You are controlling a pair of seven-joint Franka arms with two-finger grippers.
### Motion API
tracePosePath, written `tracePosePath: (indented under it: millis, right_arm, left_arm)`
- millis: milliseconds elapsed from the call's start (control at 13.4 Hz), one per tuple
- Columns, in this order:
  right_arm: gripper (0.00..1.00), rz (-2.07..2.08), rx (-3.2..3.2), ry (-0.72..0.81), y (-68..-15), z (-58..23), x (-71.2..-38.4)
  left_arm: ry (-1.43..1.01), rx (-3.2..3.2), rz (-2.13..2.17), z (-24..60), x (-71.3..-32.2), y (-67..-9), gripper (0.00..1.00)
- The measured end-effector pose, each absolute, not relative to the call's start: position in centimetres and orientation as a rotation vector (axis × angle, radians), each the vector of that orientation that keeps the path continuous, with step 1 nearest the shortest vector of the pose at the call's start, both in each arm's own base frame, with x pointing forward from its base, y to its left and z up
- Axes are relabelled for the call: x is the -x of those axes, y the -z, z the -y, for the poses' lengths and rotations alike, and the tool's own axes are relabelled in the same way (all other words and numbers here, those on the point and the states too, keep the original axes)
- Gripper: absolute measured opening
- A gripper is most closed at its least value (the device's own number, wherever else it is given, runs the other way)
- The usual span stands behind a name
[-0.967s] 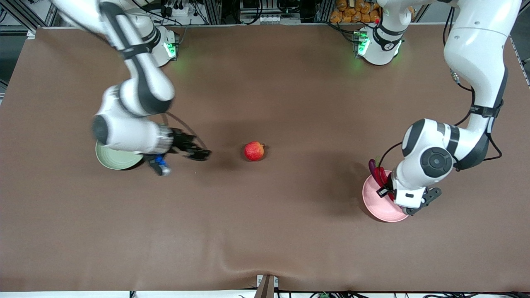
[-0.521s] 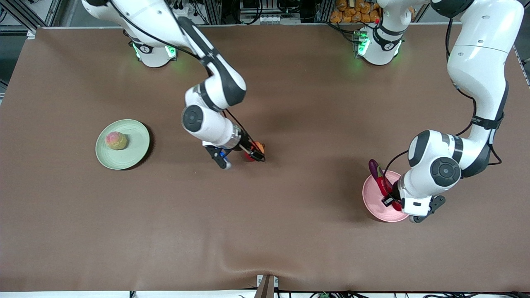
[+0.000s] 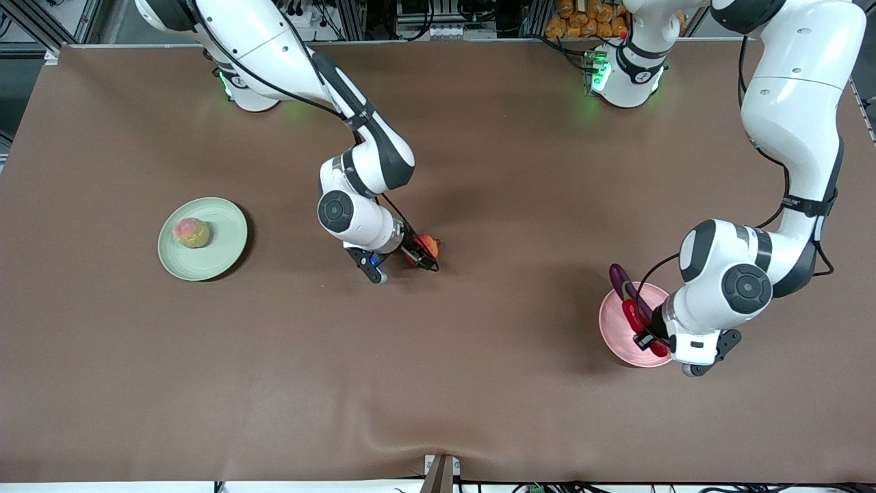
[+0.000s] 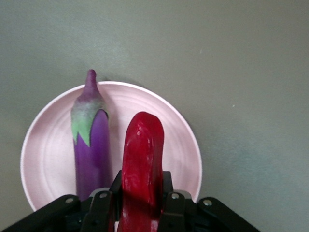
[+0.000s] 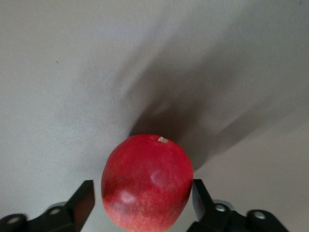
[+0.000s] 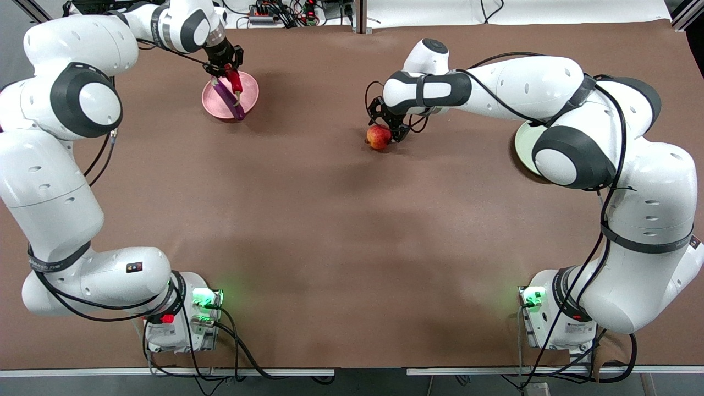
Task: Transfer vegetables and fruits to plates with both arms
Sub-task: 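Carry the red apple onto the green plate and open the right gripper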
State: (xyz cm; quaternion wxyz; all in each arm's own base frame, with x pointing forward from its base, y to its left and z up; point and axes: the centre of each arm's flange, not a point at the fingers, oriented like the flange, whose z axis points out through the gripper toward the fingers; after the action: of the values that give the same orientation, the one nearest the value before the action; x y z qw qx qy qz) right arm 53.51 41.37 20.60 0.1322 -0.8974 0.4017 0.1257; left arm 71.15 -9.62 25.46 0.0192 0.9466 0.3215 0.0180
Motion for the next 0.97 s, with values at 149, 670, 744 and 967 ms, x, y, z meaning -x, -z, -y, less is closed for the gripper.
tracePosePath:
  millis: [149,670,744,967]
  right_arm:
    - [0.74,-1.141,2.682,-0.368,-21.5,-39.9,-54.7]
    - [0.74,-0.812,2.901,-0.709,-35.5,-16.7,-60.9]
    - [0.74,-0.769,2.913,-0.730,-35.2,-12.8,-61.1]
    - [0.74,-0.666,2.934,-0.756,-30.6,-4.3,-60.2]
  left_arm:
    - [-0.048,-2.915,-1.035,9.8,-71.5,-25.1,0.33]
    - [-0.024,-2.895,-1.056,10.6,-72.1,-23.1,0.62]
    - [-0.027,-2.894,-1.056,10.6,-72.2,-23.2,0.73]
    - [-0.075,-2.877,-1.057,10.3,-72.9,-25.0,1.00]
